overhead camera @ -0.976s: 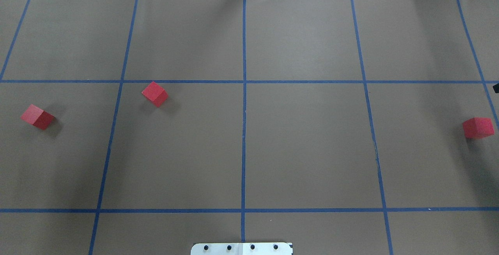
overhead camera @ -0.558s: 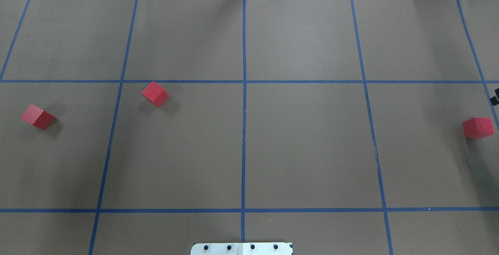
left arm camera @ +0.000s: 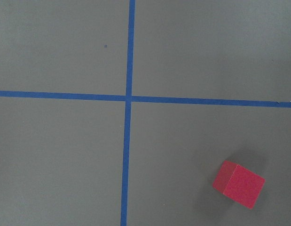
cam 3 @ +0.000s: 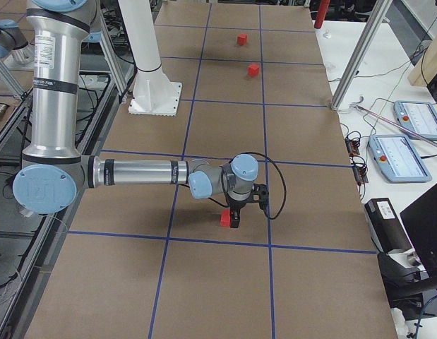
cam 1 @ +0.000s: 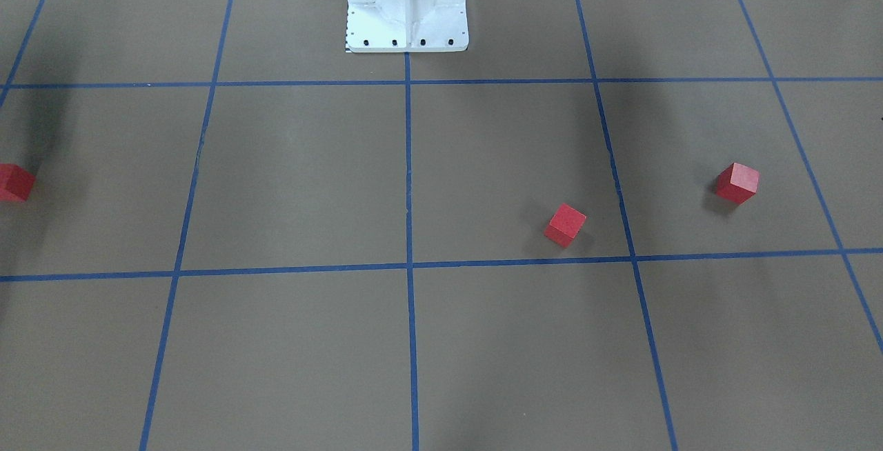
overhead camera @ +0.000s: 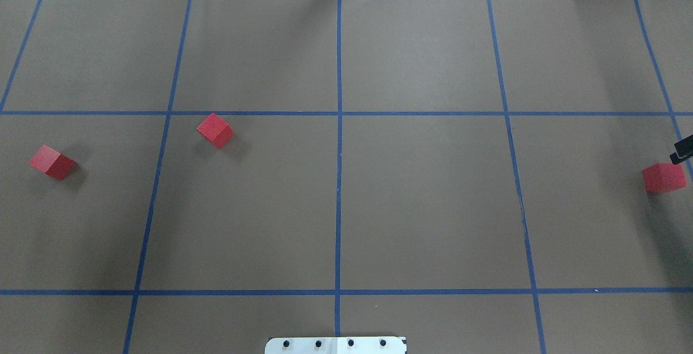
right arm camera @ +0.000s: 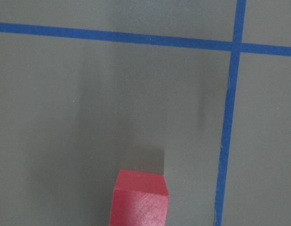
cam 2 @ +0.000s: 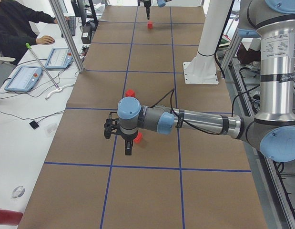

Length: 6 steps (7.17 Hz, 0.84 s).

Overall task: Form red blocks into L shape at center
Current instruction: 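Lower the right gripper onto the outlying red cube and grasp it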

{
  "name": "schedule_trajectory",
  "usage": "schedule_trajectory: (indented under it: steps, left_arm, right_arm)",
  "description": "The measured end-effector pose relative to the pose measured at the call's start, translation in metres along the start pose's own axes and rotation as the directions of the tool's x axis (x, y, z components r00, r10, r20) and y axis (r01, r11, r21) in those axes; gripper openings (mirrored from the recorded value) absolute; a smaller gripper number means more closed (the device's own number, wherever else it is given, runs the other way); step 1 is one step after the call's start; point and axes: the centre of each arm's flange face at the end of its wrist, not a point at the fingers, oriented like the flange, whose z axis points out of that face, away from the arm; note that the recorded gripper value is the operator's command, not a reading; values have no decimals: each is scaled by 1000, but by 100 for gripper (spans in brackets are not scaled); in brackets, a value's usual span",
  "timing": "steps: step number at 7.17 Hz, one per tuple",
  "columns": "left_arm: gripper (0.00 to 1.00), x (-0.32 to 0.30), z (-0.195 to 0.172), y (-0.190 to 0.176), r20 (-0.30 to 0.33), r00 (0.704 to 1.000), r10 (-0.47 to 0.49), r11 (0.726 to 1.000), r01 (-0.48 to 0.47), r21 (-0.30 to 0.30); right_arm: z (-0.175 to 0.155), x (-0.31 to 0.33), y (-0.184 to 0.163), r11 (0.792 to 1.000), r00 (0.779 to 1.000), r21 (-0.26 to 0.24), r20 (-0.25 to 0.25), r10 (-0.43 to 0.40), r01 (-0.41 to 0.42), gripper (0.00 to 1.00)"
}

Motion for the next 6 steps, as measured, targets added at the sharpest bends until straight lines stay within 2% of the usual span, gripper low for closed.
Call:
schedule_trajectory:
  steps: [1, 4, 5, 6]
  left_arm:
    - [100, 0, 0, 0, 0, 1000, 1, 1000, -1, 0]
    - [100, 0, 0, 0, 0, 1000, 0, 1000, 0, 0]
    - [100, 0, 0, 0, 0, 1000, 0, 1000, 0, 0]
    - [100, 0, 0, 0, 0, 1000, 0, 1000, 0, 0]
  right_arm:
    - [12, -8, 1, 1000, 1000, 7, 8, 17, -17, 99]
    - [41, -4, 6, 1000, 1000, 19, 24, -2, 2, 98]
    - [46, -5, 7, 1000, 1000, 12, 24, -7, 7, 60]
    - [50, -6, 8, 1000, 1000, 5, 23, -10, 10, 7]
